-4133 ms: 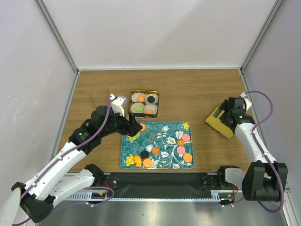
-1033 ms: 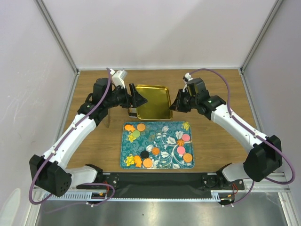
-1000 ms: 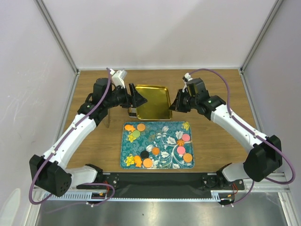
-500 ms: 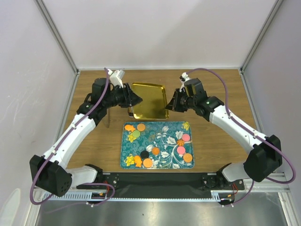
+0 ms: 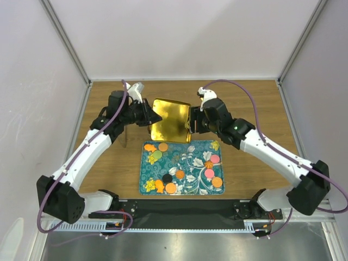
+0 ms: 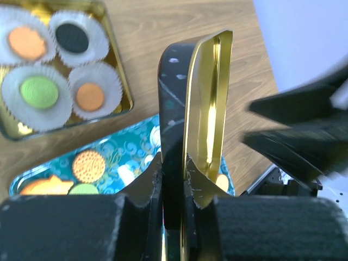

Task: Pack the cookies

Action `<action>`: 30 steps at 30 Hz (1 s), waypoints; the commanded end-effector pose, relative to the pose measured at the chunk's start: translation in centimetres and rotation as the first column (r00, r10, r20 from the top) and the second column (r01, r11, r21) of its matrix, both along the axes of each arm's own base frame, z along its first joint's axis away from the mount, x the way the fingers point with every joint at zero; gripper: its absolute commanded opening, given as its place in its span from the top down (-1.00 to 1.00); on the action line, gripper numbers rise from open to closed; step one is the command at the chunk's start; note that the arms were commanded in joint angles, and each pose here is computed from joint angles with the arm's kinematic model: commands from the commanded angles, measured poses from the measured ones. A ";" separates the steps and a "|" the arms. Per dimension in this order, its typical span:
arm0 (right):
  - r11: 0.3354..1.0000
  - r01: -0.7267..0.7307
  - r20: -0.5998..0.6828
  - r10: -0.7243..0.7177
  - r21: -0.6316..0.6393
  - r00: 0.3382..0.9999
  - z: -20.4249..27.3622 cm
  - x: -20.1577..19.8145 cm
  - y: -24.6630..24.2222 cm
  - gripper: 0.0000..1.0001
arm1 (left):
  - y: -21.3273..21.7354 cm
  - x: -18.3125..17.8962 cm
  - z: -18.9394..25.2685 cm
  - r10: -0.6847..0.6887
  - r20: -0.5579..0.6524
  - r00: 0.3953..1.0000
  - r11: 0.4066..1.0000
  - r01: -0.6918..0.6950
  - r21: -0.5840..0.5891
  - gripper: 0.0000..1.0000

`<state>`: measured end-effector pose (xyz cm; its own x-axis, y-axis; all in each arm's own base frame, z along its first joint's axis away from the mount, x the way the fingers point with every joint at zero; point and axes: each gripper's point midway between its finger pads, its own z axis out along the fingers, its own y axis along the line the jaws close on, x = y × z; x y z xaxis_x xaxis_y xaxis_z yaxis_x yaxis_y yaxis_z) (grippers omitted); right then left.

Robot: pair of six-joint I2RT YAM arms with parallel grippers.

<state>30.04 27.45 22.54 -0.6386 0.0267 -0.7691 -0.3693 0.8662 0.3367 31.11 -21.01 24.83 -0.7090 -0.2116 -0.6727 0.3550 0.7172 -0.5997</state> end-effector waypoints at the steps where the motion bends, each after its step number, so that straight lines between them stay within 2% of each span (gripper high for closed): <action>1: 0.988 0.078 0.294 -0.036 -0.134 0.955 4.9 0.9 -2.2 -0.39 | 0.4 0.9 1.0 0.031 -0.024 0.999 0.999 -0.031 -0.014 0.99; 2: 0.988 0.037 0.328 0.014 -0.148 0.944 5.6 -0.4 -0.9 -0.48 | 0.5 0.9 0.9 0.035 -0.038 0.999 0.999 -0.036 -0.019 0.99; 4: 0.976 0.028 0.404 0.063 -0.215 0.912 6.4 -1.4 -0.2 -0.52 | 0.4 1.1 0.7 0.040 -0.082 0.996 0.998 -0.043 -0.040 0.99; 5: 0.963 -0.022 0.454 0.146 -0.267 0.879 6.9 -3.0 1.4 -0.56 | 0.4 1.2 0.7 0.037 -0.094 0.995 0.998 -0.042 -0.049 0.99; 6: 0.947 0.002 0.490 0.165 -0.322 0.856 7.0 -3.5 1.5 -0.59 | 0.1 1.1 1.0 0.021 -0.107 0.994 0.998 -0.027 -0.063 0.99; 8: 0.903 -0.007 0.526 0.256 -0.430 0.811 6.5 -4.6 2.2 -0.63 | 0.2 1.4 0.3 0.042 -0.180 0.983 0.997 -0.054 -0.061 0.99; 10: 0.873 -0.016 0.540 0.315 -0.487 0.780 5.8 -6.0 3.4 -0.64 | 0.5 1.2 0.2 0.053 -0.261 0.964 0.996 -0.068 -0.049 0.99; 15: 0.820 -0.057 0.560 0.437 -0.569 0.704 5.1 -8.2 5.8 -0.71 | 1.2 0.9 -1.6 0.113 -0.407 0.906 0.990 -0.138 -0.032 0.99; 19: 0.780 -0.018 0.573 0.475 -0.626 0.668 4.7 -8.1 7.0 -0.73 | 0.8 0.4 -2.1 0.106 -0.483 0.869 0.986 -0.155 -0.063 0.99; 25: 0.712 -0.003 0.549 0.543 -0.702 0.635 3.5 -7.9 8.4 -0.76 | 0.8 0.2 -1.4 0.106 -0.490 0.865 0.983 -0.167 -0.081 0.99; 27: 0.718 0.021 0.568 0.531 -0.695 0.629 3.6 -7.5 9.1 -0.77 | 0.7 0.0 -1.3 0.097 -0.494 0.864 0.983 -0.162 -0.090 0.99; 30: 0.683 0.080 0.574 0.538 -0.726 0.618 3.4 -6.6 9.2 -0.77 | 0.6 -0.4 -1.1 0.077 -0.507 0.858 0.982 -0.152 -0.108 1.00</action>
